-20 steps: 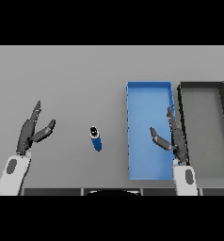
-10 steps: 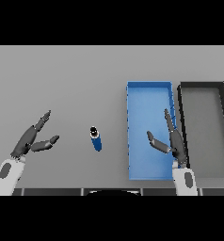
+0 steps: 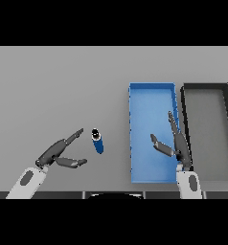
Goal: Pick up the blue pipe and place it into the blue bin.
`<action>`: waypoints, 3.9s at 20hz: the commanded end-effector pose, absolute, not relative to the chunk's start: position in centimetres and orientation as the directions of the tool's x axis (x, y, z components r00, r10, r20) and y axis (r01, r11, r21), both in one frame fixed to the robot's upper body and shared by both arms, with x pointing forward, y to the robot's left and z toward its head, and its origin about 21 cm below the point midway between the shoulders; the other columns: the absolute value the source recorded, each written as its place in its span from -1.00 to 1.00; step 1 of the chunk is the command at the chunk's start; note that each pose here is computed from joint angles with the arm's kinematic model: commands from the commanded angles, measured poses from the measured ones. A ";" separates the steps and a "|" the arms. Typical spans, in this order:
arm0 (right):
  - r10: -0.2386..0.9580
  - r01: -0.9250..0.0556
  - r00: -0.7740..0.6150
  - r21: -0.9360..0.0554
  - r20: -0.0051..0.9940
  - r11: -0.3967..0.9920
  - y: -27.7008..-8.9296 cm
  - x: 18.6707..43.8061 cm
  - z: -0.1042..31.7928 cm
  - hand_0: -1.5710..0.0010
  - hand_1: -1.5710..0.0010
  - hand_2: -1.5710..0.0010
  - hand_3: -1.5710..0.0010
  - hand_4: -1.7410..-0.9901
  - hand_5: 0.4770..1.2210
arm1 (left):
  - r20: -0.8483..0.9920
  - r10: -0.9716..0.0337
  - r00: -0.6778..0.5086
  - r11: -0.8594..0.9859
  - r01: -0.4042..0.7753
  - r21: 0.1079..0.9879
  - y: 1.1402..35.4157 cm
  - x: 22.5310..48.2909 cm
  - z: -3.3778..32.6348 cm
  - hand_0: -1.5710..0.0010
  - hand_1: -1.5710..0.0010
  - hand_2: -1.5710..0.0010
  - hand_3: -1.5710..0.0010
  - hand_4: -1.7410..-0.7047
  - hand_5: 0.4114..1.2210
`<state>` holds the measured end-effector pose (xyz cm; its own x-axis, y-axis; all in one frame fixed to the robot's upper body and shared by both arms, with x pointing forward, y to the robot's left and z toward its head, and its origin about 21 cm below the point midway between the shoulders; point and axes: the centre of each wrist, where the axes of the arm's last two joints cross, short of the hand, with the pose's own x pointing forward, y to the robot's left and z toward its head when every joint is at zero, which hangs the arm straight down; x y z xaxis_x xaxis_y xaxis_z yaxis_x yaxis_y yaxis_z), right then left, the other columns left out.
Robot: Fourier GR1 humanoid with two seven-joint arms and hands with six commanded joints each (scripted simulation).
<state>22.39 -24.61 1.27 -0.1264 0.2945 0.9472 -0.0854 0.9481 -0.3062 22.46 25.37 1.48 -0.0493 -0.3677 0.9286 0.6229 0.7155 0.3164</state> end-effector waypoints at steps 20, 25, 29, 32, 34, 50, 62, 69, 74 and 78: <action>0.310 -0.071 -0.136 -0.321 0.941 0.944 -25.3 21.7 1.4 1.00 1.00 1.00 1.00 0.41 -0.53 | 0.966 -0.248 -0.069 0.724 0.649 0.232 15.8 25.6 -3.4 1.00 1.00 0.93 0.95 0.16 -0.78; 0.302 -0.076 -0.133 -0.314 0.944 0.946 -25.2 21.6 1.1 1.00 1.00 1.00 1.00 0.39 -0.52 | 0.992 -0.127 -0.026 0.763 0.636 0.115 14.9 25.5 -3.6 0.23 0.04 -0.10 -0.16 -0.42 0.23; 0.299 -0.081 -0.126 -0.310 0.946 0.947 -25.1 21.6 1.1 1.00 1.00 1.00 1.00 0.37 -0.52 | 0.991 -0.123 -0.047 0.749 0.651 0.124 13.8 25.3 -3.5 -0.49 -0.57 -0.63 -0.62 -0.64 0.69; 0.279 -0.080 -0.113 -0.289 0.953 0.954 -25.0 21.9 1.0 1.00 1.00 1.00 1.00 0.38 -0.57 | 0.989 -0.106 -0.101 0.753 0.641 0.146 13.6 24.8 -3.1 -0.74 -0.78 -0.81 -0.80 -0.54 0.84; 0.281 -0.078 -0.115 -0.291 0.953 0.954 -24.8 22.4 1.2 1.00 1.00 1.00 1.00 0.40 -0.59 | 0.988 -0.083 -0.127 0.759 0.635 0.146 13.2 24.7 -2.5 -0.83 -0.86 -0.88 -0.87 -0.50 0.90; 0.323 -0.041 -0.138 -0.331 0.936 0.943 -25.1 21.2 1.0 1.00 1.00 1.00 1.00 0.59 -0.55 | 0.963 0.021 -0.268 0.697 0.695 0.178 10.5 25.8 4.9 -1.00 -1.00 -1.00 -1.00 -0.47 1.00; 0.140 0.229 -0.129 -0.107 0.982 0.968 -17.8 9.3 3.0 1.00 0.97 0.86 1.00 0.42 -0.64 | 0.962 0.024 -0.271 0.678 0.712 0.184 10.4 25.5 4.8 -1.00 -1.00 -1.00 -1.00 -0.47 1.00; 0.128 -0.153 -0.138 -0.149 0.982 0.977 -16.8 13.1 9.1 1.00 0.99 0.87 1.00 0.28 -0.78 | 0.964 -0.002 -0.266 0.676 0.710 0.197 10.3 25.5 4.8 -1.00 -1.00 -1.00 -1.00 -0.47 1.00; 0.205 -0.316 -0.206 -0.263 0.957 0.912 -14.4 15.9 12.6 1.00 1.00 0.94 1.00 0.18 -0.78 | 0.960 -0.018 -0.281 0.673 0.706 0.220 10.1 25.7 5.0 -1.00 -1.00 -1.00 -1.00 -0.47 1.00; 0.217 -0.412 -0.198 -0.282 0.956 0.866 -12.7 18.0 13.7 1.00 1.00 0.94 1.00 0.22 -0.79 | 0.958 0.004 -0.288 0.665 0.716 0.213 10.4 26.3 5.2 -1.00 -1.00 -1.00 -1.00 -0.47 1.00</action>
<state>18.12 -12.59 13.52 -0.1906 0.2206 0.9566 -0.4143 0.8653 -0.2821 26.32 10.37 5.17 -0.2896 0.0030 0.9571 0.7164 0.6638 0.2147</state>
